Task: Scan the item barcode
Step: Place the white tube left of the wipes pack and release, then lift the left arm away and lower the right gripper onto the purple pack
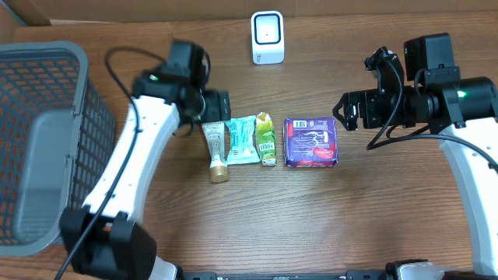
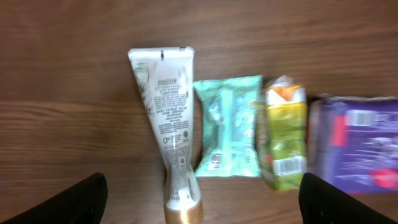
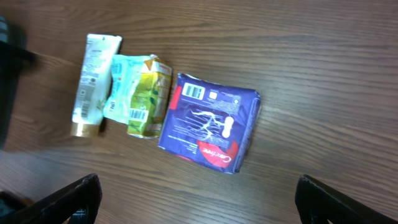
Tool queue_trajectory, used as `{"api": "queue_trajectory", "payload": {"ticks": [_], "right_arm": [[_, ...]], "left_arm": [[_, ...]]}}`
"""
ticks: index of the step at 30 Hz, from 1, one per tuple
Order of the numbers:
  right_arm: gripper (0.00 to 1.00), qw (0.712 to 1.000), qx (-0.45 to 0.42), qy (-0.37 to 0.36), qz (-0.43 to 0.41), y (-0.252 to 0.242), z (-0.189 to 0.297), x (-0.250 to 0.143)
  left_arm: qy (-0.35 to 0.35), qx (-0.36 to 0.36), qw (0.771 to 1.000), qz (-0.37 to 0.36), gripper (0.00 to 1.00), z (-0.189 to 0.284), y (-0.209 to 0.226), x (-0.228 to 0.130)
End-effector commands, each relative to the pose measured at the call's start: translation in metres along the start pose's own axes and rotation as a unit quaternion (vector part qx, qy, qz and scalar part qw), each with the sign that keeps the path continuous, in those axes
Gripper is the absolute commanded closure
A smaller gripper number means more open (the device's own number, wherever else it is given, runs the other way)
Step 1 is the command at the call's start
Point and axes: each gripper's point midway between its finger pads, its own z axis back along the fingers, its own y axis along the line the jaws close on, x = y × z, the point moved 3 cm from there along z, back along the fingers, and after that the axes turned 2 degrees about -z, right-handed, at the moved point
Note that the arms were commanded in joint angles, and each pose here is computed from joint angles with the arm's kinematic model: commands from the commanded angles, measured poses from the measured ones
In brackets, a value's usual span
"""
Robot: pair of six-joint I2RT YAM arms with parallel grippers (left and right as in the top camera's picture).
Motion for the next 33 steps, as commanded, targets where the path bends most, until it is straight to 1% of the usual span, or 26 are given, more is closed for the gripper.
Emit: {"api": "queue_trajectory", "payload": {"ticks": [1, 6, 8, 9, 10, 13, 16, 19, 21, 25, 29, 33], "right_arm": [[0.00, 1.000, -0.016, 0.006, -0.003, -0.006, -0.007, 0.005], [0.01, 0.999, -0.016, 0.042, -0.019, -0.017, -0.032, 0.004], [0.02, 0.998, -0.014, 0.058, -0.030, -0.024, -0.043, 0.003], [0.04, 0.997, -0.013, 0.065, -0.036, -0.027, -0.048, 0.003], [0.04, 0.996, -0.013, 0.073, -0.044, -0.032, -0.053, 0.002], [0.05, 0.992, -0.013, 0.097, -0.075, -0.045, -0.068, -0.001], [0.04, 0.987, 0.017, 0.128, -0.098, -0.050, -0.084, -0.008], [0.05, 0.981, 0.032, 0.162, -0.103, -0.053, -0.101, -0.017], [0.07, 0.977, 0.033, 0.179, -0.111, -0.057, -0.110, -0.021], [0.09, 0.971, 0.048, 0.205, -0.117, -0.059, -0.126, -0.035], [0.10, 0.968, 0.064, 0.213, -0.116, -0.059, -0.139, -0.049], [0.11, 0.967, 0.123, 0.191, -0.116, -0.051, -0.157, -0.055]], "left_arm": [[-0.093, -0.019, 0.995, -0.028, 0.11, 0.087, -0.013, 0.030], [-0.160, -0.039, 0.986, -0.033, 0.09, 0.155, -0.022, 0.040], [-0.172, -0.050, 0.983, -0.035, 0.06, 0.169, -0.025, 0.038], [-0.175, -0.058, 0.982, -0.037, 0.04, 0.174, -0.027, 0.037], [-0.177, -0.065, 0.981, -0.037, 0.00, 0.176, -0.028, 0.035], [-0.174, -0.067, 0.982, -0.038, 0.00, 0.175, -0.029, 0.035], [-0.165, -0.064, 0.983, -0.037, 0.00, 0.171, -0.028, 0.034], [-0.163, -0.050, 0.985, -0.034, 0.00, 0.167, -0.024, 0.036], [-0.163, -0.039, 0.985, -0.032, 0.01, 0.165, -0.021, 0.037], [-0.162, -0.037, 0.986, -0.032, 0.00, 0.164, -0.021, 0.037], [-0.162, -0.037, 0.986, -0.032, 0.00, 0.164, -0.021, 0.037], [-0.162, -0.037, 0.986, -0.032, 0.00, 0.164, -0.021, 0.037]]}}
